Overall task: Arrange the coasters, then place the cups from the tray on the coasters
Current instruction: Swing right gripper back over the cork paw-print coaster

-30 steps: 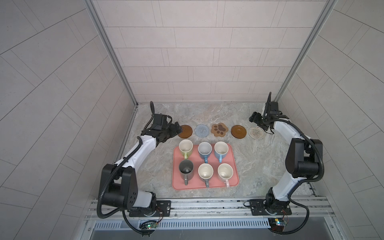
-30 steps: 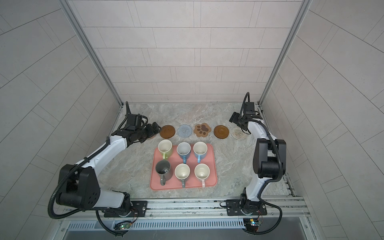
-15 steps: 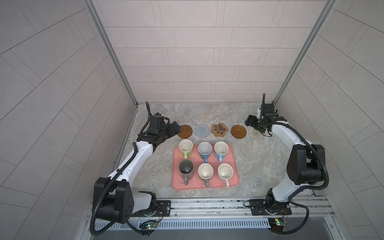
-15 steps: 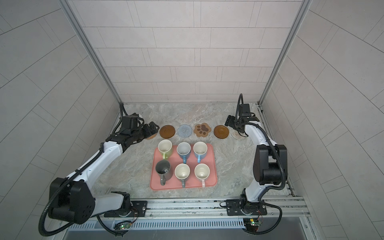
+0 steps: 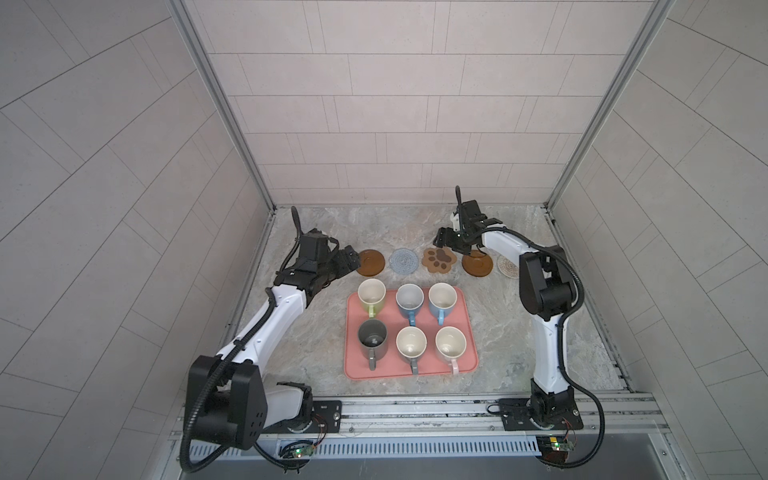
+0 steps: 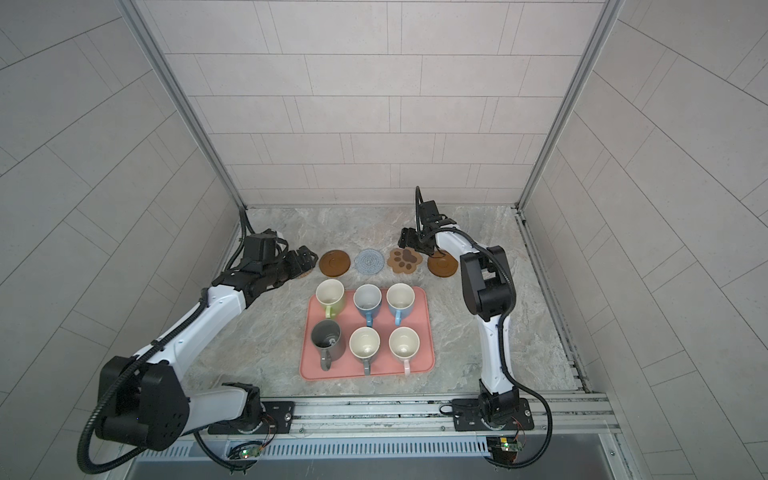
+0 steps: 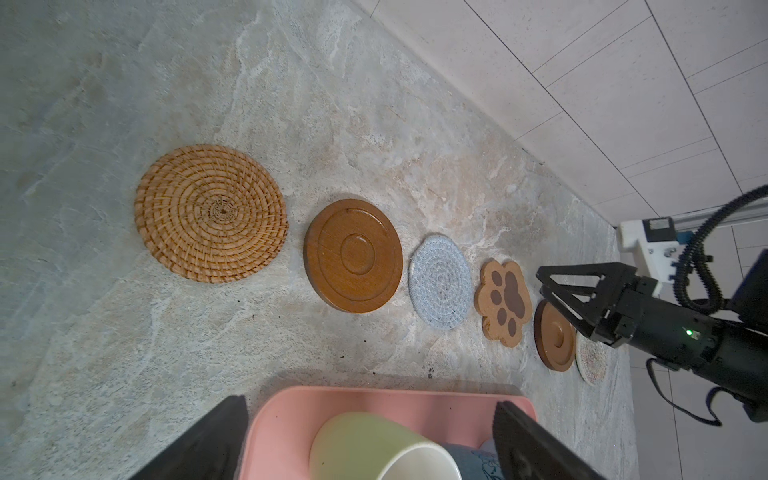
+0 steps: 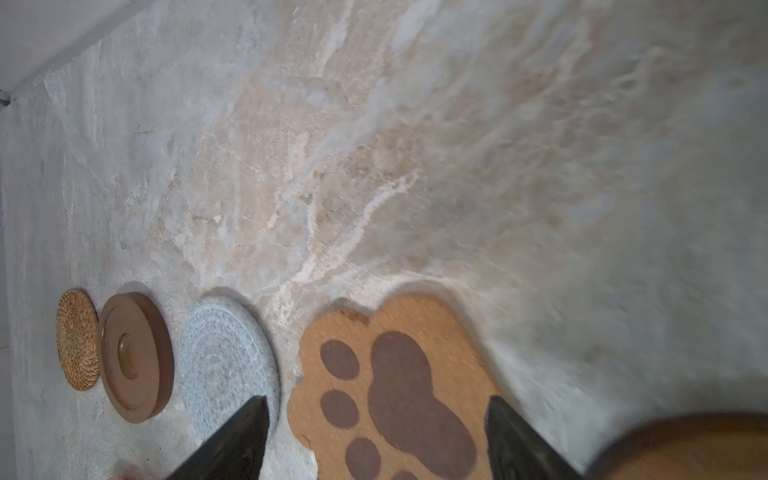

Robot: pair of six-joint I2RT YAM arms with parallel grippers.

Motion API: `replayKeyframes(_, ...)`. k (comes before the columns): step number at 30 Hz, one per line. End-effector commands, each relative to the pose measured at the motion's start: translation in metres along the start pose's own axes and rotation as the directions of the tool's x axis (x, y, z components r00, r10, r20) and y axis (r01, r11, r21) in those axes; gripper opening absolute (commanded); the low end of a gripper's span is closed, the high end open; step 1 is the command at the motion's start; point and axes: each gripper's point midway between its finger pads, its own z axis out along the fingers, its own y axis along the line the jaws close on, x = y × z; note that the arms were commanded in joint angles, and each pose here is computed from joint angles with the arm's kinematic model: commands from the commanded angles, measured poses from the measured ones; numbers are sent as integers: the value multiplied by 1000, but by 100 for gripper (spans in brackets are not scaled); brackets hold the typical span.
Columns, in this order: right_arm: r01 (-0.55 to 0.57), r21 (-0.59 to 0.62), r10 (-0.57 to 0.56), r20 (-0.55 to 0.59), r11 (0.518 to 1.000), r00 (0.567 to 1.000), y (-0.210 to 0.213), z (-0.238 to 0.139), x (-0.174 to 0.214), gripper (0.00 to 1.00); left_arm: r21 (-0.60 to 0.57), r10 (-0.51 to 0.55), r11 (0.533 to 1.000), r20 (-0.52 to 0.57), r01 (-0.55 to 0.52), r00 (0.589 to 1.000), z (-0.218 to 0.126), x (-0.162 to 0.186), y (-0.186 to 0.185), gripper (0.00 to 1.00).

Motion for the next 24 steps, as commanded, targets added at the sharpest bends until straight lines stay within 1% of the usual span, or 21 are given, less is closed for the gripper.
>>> replayKeyframes(1, -1, -73, 3, 26, 997, 1000, 29, 6, -17, 84, -19, -16, 1000, 19, 17, 1000, -4, -3, 3, 100)
replayKeyframes(7, -36, -99, 39, 29, 994, 999, 37, 32, -27, 83, -26, -25, 999, 18, 26, 1000, -3, -3, 5, 100)
replayKeyframes(13, -47, -88, 47, -5, 995, 999, 37, 49, -18, 83, -24, -32, 999, 19, 32, 999, -3, -3, 5, 100)
replayKeyframes(24, 9, -33, -11, -72, 999, 997, 36, 44, 8, 83, -17, -25, 1000, 24, 25, 999, -6, -4, 3, 100)
